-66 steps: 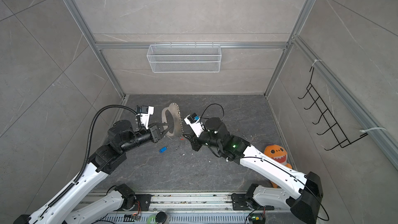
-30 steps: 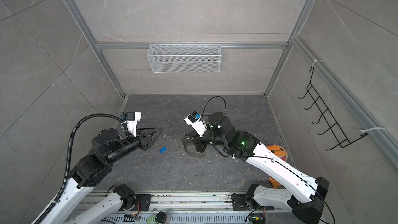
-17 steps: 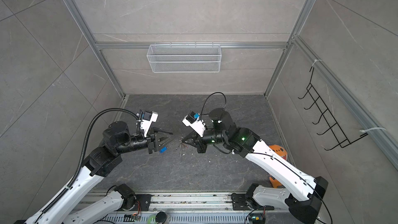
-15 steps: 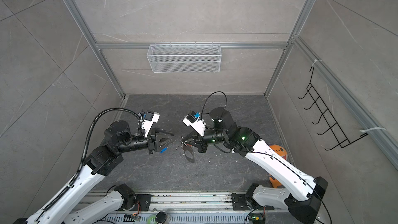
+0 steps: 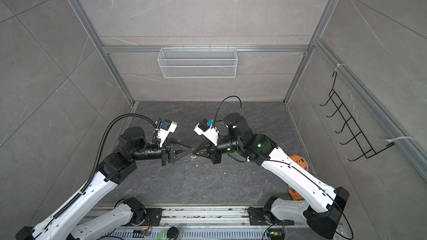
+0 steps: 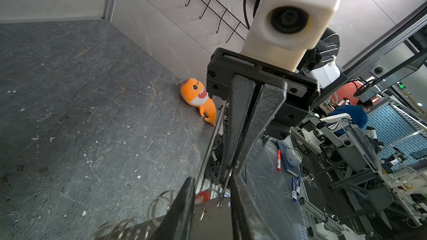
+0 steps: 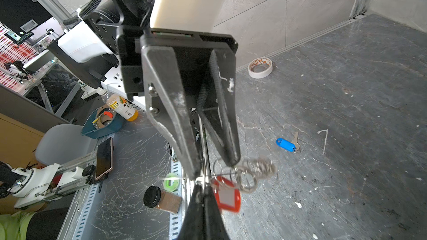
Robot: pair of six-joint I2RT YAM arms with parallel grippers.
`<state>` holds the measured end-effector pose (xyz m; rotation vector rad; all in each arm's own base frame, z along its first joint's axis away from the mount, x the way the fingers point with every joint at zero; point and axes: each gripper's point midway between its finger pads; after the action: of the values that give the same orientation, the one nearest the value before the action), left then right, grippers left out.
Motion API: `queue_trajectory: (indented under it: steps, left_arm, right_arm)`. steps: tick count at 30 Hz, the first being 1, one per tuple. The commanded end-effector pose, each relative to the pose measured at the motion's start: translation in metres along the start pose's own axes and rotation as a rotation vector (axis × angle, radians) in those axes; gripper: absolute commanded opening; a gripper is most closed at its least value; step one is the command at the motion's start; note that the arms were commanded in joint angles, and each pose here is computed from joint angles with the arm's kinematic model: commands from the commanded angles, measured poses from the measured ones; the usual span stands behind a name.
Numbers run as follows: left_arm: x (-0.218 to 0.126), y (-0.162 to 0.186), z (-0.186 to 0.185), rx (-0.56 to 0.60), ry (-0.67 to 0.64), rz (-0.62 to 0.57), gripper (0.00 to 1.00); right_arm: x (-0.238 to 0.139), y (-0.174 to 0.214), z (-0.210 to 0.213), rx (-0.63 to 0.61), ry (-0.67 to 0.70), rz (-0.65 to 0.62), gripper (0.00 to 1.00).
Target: Remove the keys from the keyring
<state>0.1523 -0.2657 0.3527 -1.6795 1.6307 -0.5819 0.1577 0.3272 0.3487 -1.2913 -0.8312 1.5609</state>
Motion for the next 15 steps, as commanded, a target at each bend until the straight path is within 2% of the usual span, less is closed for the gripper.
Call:
queue_trajectory:
  steps: [1, 6, 10, 13, 15]
  left_arm:
    - [-0.004, -0.012, -0.02, 0.073, 0.056, -0.017, 0.24]
    - [-0.005, -0.014, -0.024, 0.079, 0.072, -0.026, 0.15]
    - [-0.004, -0.016, -0.026, 0.079, 0.091, -0.038, 0.0]
    - [-0.003, -0.018, -0.021, 0.072, 0.08, -0.065, 0.0]
    - [-0.005, -0.024, -0.019, 0.084, 0.062, -0.115, 0.0]
  right_arm:
    - [-0.004, -0.015, 0.006, -0.039, -0.024, -0.033, 0.0]
    - [-0.002, -0.013, 0.003, -0.028, -0.017, -0.026, 0.0]
    - [-0.002, -0.016, 0.001, -0.023, -0.008, -0.034, 0.0]
    - [-0.002, -0.02, 0.0, -0.018, -0.004, -0.05, 0.0]
    - [-0.004, -0.023, -0.002, -0.016, 0.019, -0.065, 0.07]
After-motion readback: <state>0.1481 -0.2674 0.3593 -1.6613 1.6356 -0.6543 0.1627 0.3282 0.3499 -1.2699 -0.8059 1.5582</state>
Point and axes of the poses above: each gripper's point midway between its finger pads, its own x axis out along the fingers, its own z axis along the line the jaws close on, y = z × x, and after that the axes turned 8 degrees about -x, right-handed
